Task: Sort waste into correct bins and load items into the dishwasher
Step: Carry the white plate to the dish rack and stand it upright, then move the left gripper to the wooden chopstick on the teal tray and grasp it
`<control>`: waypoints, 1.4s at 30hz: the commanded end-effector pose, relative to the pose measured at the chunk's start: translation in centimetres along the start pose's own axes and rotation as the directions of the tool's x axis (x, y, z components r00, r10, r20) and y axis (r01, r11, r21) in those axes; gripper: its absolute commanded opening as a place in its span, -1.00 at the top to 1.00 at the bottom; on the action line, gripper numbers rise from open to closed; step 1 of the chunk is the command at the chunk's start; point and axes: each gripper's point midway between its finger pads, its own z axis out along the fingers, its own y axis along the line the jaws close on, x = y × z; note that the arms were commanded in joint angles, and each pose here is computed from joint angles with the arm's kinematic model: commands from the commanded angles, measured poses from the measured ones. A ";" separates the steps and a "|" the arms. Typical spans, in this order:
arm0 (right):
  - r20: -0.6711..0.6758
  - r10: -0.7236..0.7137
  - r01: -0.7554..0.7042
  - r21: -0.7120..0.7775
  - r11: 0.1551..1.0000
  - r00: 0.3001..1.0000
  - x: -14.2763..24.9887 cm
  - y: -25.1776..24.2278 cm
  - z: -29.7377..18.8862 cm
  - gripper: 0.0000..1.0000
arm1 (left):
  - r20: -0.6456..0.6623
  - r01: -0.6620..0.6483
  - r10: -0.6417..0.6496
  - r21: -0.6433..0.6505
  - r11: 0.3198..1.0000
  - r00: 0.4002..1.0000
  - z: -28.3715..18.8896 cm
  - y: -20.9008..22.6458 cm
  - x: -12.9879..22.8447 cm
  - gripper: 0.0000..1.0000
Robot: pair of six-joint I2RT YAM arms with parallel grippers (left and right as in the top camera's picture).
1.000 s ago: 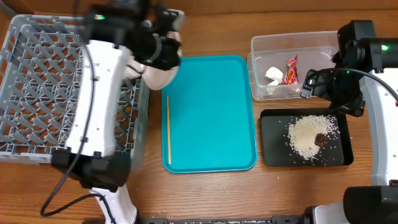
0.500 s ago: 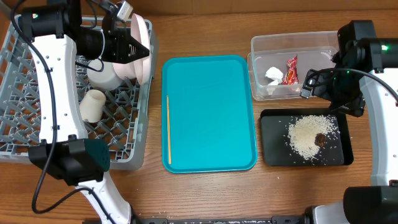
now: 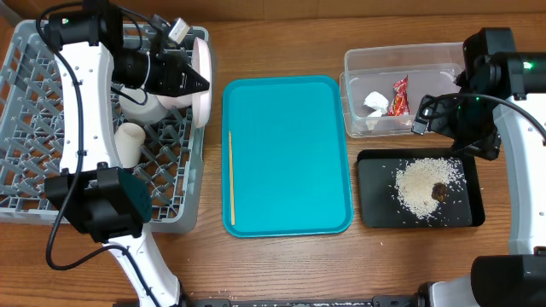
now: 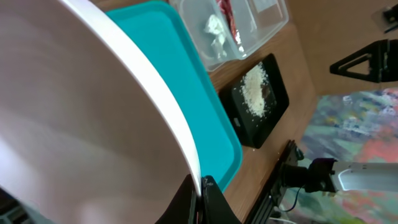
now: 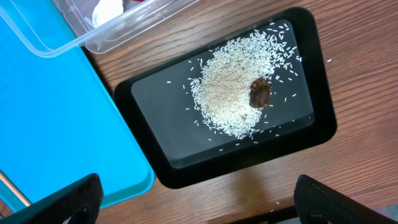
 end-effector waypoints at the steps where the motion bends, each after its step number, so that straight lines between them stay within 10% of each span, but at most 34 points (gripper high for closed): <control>1: 0.011 -0.004 0.004 -0.004 1.000 1.000 0.0 -0.1 -0.3 -1.00 | -0.038 0.028 -0.030 -0.057 0.998 0.999 -0.2 1.9 1.0 0.92; 17: 0.014 -0.004 0.004 -0.005 1.000 1.000 -0.1 0.0 -0.3 -1.00 | -0.190 0.137 -0.140 -0.028 0.990 0.972 2.7 4.7 6.4 0.92; 38: 0.015 -0.004 0.004 -0.005 1.000 1.000 -0.1 0.0 -0.3 -1.00 | 0.017 0.269 -0.270 0.038 0.962 0.963 -2.3 5.3 4.9 0.92; 39: 0.014 -0.004 0.004 -0.005 1.000 1.000 -0.1 0.0 -0.3 -1.00 | 0.023 0.279 -0.280 0.036 0.960 0.960 -2.5 5.5 4.9 0.86; 42: 0.014 -0.004 0.004 -0.005 1.000 1.000 -0.1 0.0 -0.3 -1.00 | 0.018 0.352 -0.352 0.001 0.936 0.936 -3.0 6.4 5.5 -0.42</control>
